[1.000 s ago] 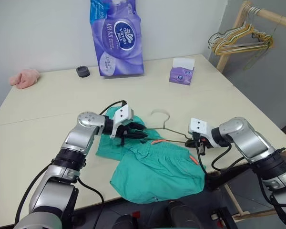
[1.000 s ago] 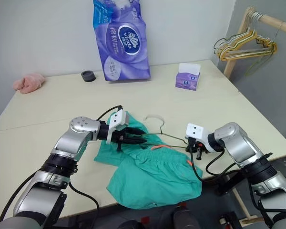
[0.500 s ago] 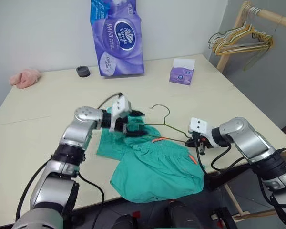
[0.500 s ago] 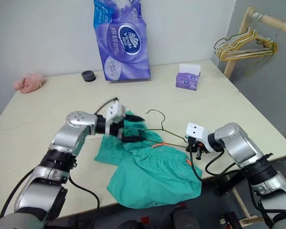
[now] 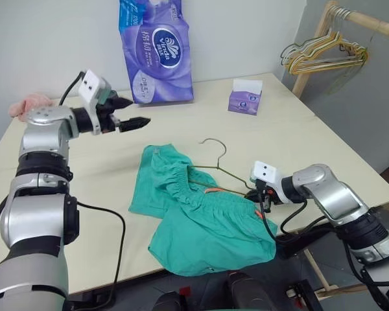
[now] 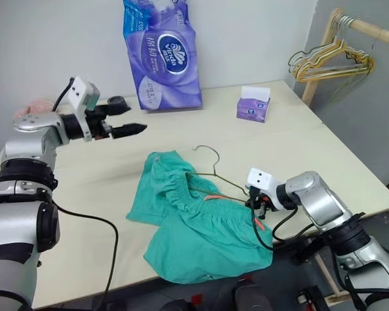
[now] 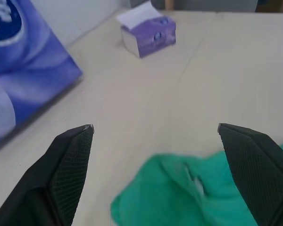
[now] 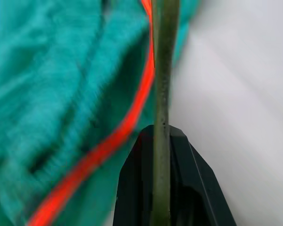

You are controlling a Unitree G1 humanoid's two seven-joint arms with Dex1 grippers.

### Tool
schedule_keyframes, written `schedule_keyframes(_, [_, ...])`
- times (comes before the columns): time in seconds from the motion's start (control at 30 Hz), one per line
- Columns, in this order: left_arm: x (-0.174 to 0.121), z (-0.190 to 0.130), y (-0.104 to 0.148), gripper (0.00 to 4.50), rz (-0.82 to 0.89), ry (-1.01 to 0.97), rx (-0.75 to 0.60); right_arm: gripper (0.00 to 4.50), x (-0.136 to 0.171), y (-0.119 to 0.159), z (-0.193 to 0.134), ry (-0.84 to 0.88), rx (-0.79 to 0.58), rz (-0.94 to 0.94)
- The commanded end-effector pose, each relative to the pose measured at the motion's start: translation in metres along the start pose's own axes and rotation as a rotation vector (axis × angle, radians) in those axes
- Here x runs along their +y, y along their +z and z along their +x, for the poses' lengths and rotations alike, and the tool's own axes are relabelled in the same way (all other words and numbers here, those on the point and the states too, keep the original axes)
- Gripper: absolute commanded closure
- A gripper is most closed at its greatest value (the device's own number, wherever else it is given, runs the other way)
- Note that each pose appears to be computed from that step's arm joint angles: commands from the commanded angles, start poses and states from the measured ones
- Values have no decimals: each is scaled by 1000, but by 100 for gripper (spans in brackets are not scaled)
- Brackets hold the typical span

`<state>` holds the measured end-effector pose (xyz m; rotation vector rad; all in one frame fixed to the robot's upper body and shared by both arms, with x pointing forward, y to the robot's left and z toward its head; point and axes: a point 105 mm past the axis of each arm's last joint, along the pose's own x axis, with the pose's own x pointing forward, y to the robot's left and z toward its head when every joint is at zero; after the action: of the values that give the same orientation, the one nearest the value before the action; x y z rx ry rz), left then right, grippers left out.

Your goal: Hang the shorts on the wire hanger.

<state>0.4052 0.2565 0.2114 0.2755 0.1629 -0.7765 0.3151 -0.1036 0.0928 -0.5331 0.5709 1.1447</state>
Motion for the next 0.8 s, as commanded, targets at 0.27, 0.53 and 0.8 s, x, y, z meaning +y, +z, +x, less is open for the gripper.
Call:
schedule_keyframes(0.27, [-8, -14, -18, 2, -78, -52, 21, 450, -16, 41, -14, -156, -169, -2])
schedule_keyframes(0.53, [-11, -3, 17, 2, -70, -72, -97, 450, -38, 75, -38, -310, -331, 0])
schedule_keyframes(0.8, [-19, 15, 36, 2, -14, -92, -154, 450, -78, 110, -105, -561, -435, -95])
